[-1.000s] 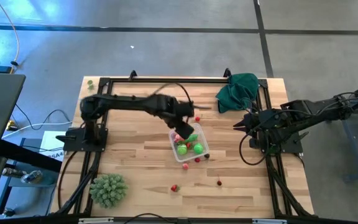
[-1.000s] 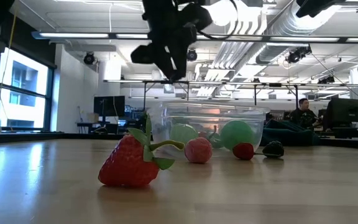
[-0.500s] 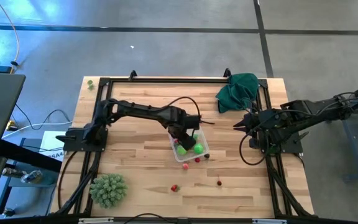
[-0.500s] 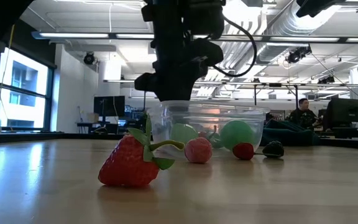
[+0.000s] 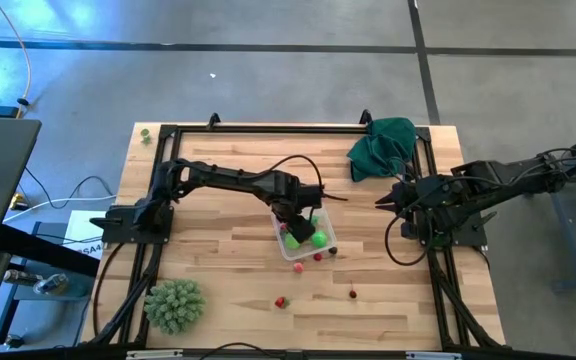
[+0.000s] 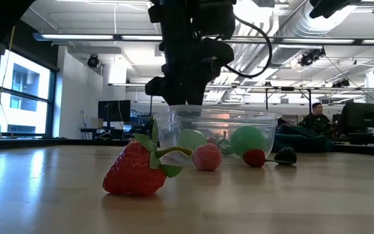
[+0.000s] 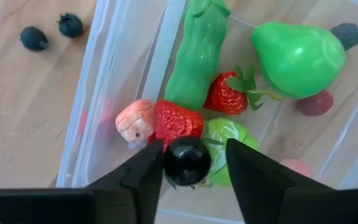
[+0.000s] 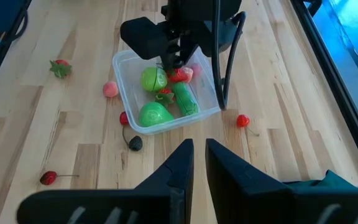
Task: Pick and placing Produce into tupperware
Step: Put the black cherry into the transparent container, then put the red strawberry into the transparent container
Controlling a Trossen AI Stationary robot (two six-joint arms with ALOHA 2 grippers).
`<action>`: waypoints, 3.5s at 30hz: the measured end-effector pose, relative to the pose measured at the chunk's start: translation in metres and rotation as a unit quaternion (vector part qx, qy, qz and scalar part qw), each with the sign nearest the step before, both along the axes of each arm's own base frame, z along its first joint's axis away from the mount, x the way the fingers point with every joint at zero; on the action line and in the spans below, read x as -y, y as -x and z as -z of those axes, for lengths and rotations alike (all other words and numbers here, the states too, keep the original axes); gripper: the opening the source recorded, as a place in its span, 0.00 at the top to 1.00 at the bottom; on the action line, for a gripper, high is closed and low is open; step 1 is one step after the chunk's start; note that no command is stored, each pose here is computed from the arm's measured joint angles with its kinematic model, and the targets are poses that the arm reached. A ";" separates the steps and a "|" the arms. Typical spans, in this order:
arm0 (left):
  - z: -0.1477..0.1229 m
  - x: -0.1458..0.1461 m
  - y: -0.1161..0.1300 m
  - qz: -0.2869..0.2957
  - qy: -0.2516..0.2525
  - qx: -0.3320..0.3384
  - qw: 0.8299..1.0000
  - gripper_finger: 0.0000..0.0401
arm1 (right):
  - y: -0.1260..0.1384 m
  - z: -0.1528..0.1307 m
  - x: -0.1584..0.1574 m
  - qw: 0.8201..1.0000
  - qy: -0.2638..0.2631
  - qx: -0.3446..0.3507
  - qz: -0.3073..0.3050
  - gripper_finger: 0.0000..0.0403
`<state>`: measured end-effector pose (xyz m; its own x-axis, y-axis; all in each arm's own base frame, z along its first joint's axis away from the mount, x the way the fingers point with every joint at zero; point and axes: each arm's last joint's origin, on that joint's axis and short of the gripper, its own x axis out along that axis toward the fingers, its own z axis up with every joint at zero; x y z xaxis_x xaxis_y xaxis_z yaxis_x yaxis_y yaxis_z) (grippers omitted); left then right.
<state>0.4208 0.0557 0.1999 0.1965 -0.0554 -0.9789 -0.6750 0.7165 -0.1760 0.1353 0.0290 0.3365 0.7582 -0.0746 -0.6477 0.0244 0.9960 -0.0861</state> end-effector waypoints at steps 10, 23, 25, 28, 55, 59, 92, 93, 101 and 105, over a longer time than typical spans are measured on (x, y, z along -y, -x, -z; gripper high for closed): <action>0.000 0.000 -0.001 0.016 0.004 0.009 1.000 0.36 | 0.000 0.000 0.000 1.000 0.000 0.000 0.000 0.92; -0.045 -0.010 0.015 0.040 -0.010 0.061 0.997 0.42 | 0.000 0.000 0.000 1.000 0.000 0.000 0.000 0.92; -0.054 -0.012 0.020 0.035 -0.023 0.066 0.997 0.42 | 0.000 0.000 0.000 1.000 0.000 0.000 0.000 0.92; -0.065 -0.014 0.027 0.029 -0.039 0.066 0.997 0.42 | 0.000 0.000 0.000 1.000 0.000 0.000 0.000 0.92; -0.088 -0.030 0.056 0.410 -0.205 -0.022 0.889 0.64 | 0.000 0.000 0.000 1.000 0.000 0.000 0.000 0.92; -0.088 -0.028 0.056 0.443 -0.205 -0.022 0.872 0.64 | 0.000 0.000 0.000 1.000 0.000 0.000 0.000 0.92; -0.205 -0.004 0.146 0.413 -0.305 0.131 0.848 0.64 | 0.000 0.000 0.000 1.000 0.000 0.000 0.000 0.92; -0.207 0.000 0.150 0.416 -0.295 0.138 0.849 0.64 | 0.000 0.000 0.000 1.000 0.000 0.000 0.000 0.92; -0.219 0.071 0.146 0.491 -0.244 0.254 0.797 0.64 | 0.000 0.000 0.000 1.000 0.000 0.000 0.000 0.92; -0.217 0.115 0.138 0.517 -0.247 0.281 0.770 0.64 | 0.000 0.000 0.000 1.000 0.000 0.000 0.000 0.92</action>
<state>0.2826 -0.0591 0.4166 0.6975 -0.1145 -0.7074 0.3849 0.8925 0.2350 0.1353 0.0291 0.3365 0.7582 -0.0747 -0.6477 0.0242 0.9960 -0.0865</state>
